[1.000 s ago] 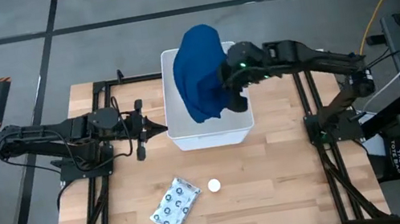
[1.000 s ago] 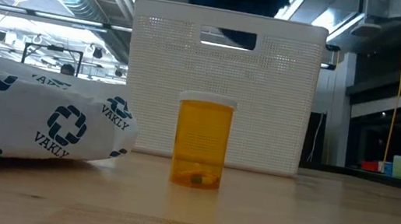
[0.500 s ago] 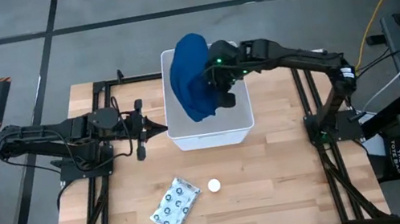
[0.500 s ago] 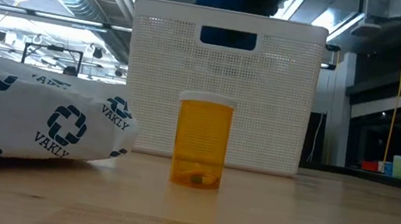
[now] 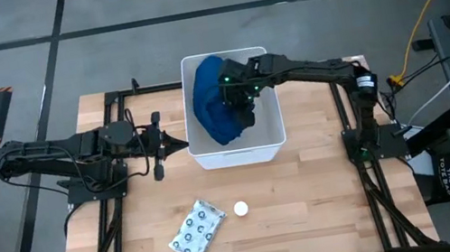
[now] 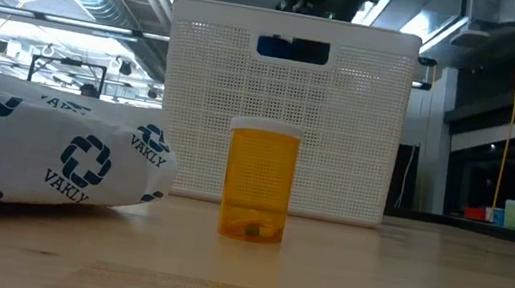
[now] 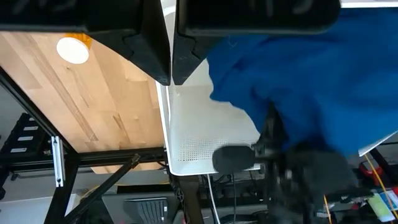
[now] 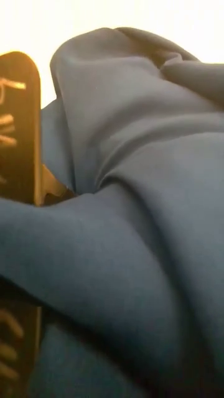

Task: Pick & place medical supplies in basket/bin
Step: Put the blue patient gown into the white bin

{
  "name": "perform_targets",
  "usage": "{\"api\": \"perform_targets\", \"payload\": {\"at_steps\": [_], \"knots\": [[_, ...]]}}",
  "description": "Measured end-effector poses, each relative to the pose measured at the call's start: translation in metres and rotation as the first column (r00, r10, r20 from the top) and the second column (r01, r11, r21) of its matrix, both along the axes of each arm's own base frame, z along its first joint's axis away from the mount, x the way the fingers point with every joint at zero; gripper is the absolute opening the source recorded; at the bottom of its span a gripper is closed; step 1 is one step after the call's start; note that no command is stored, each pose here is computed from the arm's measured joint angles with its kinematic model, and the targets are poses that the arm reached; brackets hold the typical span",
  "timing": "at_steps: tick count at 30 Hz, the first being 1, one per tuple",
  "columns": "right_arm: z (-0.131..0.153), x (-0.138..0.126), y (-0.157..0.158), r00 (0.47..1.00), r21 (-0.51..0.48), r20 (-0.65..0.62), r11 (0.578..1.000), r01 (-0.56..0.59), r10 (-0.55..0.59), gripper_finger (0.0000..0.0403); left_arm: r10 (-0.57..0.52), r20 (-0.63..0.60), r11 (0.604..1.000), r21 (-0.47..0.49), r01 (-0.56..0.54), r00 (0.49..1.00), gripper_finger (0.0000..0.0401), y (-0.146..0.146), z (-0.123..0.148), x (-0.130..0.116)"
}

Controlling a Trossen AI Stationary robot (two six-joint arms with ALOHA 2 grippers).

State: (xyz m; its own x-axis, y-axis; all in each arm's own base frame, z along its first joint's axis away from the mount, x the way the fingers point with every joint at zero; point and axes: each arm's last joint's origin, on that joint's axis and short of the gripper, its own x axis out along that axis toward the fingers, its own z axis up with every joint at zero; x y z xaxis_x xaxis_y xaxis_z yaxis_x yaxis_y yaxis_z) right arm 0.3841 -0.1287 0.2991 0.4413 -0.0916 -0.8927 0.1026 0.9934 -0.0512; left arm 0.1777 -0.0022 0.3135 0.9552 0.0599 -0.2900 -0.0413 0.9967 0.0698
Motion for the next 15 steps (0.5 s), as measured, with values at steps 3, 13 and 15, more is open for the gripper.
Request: {"api": "perform_targets", "payload": {"at_steps": [3,13,15], "knots": [[-0.011,0.003,-0.005,1.000,0.015,-0.028,1.000,0.008,-0.007,0.0027,0.000,0.000,1.000,0.000,0.000,1.000,0.0012,0.000,0.000,0.000],[-0.044,0.003,-0.011,0.998,0.077,-0.065,0.997,0.015,-0.010,0.0022,0.000,0.000,1.000,0.000,0.000,1.000,0.0006,0.000,0.000,0.000],[-0.054,0.001,-0.010,0.997,0.081,-0.075,0.997,0.015,-0.009,0.0022,0.000,0.000,1.000,0.000,0.000,1.000,0.0006,0.000,0.000,0.000]]}}
